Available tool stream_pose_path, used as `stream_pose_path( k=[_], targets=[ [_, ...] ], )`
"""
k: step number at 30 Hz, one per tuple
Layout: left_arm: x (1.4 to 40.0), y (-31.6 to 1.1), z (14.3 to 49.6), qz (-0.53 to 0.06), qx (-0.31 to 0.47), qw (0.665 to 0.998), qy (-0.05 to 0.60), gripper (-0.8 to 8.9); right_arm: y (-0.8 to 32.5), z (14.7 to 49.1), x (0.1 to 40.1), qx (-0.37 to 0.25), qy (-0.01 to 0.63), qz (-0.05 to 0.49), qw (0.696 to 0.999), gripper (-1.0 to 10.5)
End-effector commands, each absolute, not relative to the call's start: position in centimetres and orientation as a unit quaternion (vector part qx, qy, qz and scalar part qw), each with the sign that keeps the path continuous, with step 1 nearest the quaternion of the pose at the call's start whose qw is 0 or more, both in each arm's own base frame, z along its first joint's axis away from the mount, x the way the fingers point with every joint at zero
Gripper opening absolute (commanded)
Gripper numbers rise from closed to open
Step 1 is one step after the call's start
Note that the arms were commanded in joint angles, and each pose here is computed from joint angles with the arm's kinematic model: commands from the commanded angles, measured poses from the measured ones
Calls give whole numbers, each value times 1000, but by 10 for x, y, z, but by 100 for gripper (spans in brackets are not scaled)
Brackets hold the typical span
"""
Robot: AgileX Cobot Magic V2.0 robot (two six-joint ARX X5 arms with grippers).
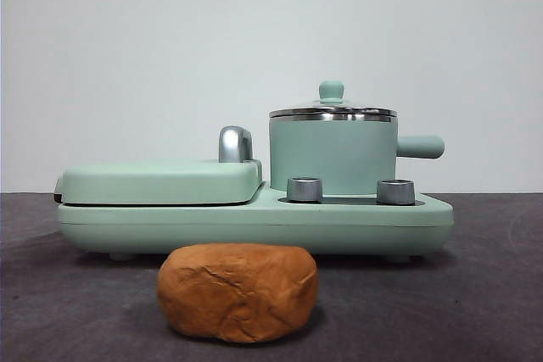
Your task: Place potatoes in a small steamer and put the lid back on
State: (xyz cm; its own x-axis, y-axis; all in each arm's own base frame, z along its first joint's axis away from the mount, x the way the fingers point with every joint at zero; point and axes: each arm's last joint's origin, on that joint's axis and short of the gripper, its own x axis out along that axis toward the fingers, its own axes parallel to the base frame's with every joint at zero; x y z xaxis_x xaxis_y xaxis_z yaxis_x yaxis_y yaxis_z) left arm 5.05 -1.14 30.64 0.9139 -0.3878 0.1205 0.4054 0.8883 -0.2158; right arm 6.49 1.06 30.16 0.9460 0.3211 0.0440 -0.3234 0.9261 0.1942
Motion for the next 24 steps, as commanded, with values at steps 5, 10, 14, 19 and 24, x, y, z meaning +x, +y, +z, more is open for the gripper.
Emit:
stream_pose_path(
  k=[5, 10, 14, 19, 24],
  targets=[
    [43, -14, 340, -239, 61, 969, -5, 15, 15, 331, 63, -31, 33, 239, 970, 15],
    [55, -14, 353, -246, 118, 962, 27, 15, 15, 342, 73, -88, 73, 248, 962, 15],
    [71, -14, 356, -256, 140, 954, 65, 15, 16, 345, 86, -109, 110, 255, 954, 15],
    [98, -17, 351, -280, 160, 941, 106, 15, 20, 339, 110, -123, 147, 275, 942, 15],
    [122, -25, 342, -317, 177, 921, 138, 15, 29, 329, 134, -127, 188, 297, 928, 16]
  ],
)
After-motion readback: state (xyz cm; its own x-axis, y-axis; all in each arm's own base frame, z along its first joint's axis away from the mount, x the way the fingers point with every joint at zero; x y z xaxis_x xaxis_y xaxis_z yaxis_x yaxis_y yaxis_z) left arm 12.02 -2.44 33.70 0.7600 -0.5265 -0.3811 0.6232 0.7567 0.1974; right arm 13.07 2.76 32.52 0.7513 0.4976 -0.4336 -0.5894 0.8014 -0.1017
